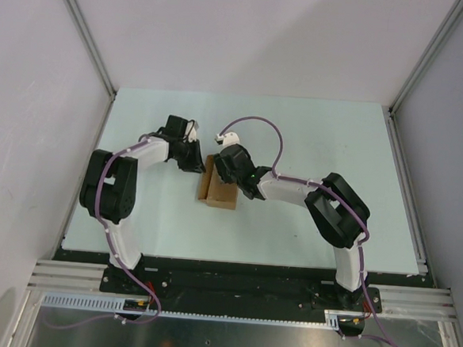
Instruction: Unpack the express box
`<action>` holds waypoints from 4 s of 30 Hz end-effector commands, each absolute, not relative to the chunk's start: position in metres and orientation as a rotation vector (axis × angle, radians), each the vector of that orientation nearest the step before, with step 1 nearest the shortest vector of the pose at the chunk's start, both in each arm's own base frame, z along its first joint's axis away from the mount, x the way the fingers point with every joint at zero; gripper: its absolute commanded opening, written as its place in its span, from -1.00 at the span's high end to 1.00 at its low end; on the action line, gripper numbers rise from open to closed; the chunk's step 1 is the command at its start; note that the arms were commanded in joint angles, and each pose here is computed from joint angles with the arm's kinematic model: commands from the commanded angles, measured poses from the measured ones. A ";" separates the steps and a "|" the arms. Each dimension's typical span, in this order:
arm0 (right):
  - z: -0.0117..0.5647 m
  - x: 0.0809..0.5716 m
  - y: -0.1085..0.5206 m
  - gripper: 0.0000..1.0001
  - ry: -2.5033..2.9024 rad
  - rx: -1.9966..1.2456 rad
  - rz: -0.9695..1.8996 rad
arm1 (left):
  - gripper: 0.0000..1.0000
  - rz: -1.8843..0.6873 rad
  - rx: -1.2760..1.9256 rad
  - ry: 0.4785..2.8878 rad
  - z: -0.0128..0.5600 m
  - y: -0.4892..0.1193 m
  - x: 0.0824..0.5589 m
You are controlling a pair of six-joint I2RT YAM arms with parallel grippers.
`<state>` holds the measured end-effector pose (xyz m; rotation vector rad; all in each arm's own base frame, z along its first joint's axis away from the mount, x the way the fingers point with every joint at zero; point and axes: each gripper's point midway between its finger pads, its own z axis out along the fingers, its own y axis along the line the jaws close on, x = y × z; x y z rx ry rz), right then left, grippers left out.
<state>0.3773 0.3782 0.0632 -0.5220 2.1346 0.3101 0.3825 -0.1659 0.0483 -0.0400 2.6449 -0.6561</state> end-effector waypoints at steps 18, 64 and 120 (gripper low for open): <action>-0.018 0.330 0.316 -0.18 2.432 -0.606 0.098 | 0.51 -0.457 -0.069 2.828 0.000 -0.139 0.354; 0.062 0.357 0.374 -0.17 2.197 -0.465 -0.270 | 0.71 -0.856 -0.515 3.032 -0.037 -0.153 0.304; 0.073 0.371 0.310 -0.48 2.259 -0.333 -0.304 | 0.67 -1.283 -0.165 2.707 0.053 -0.238 0.358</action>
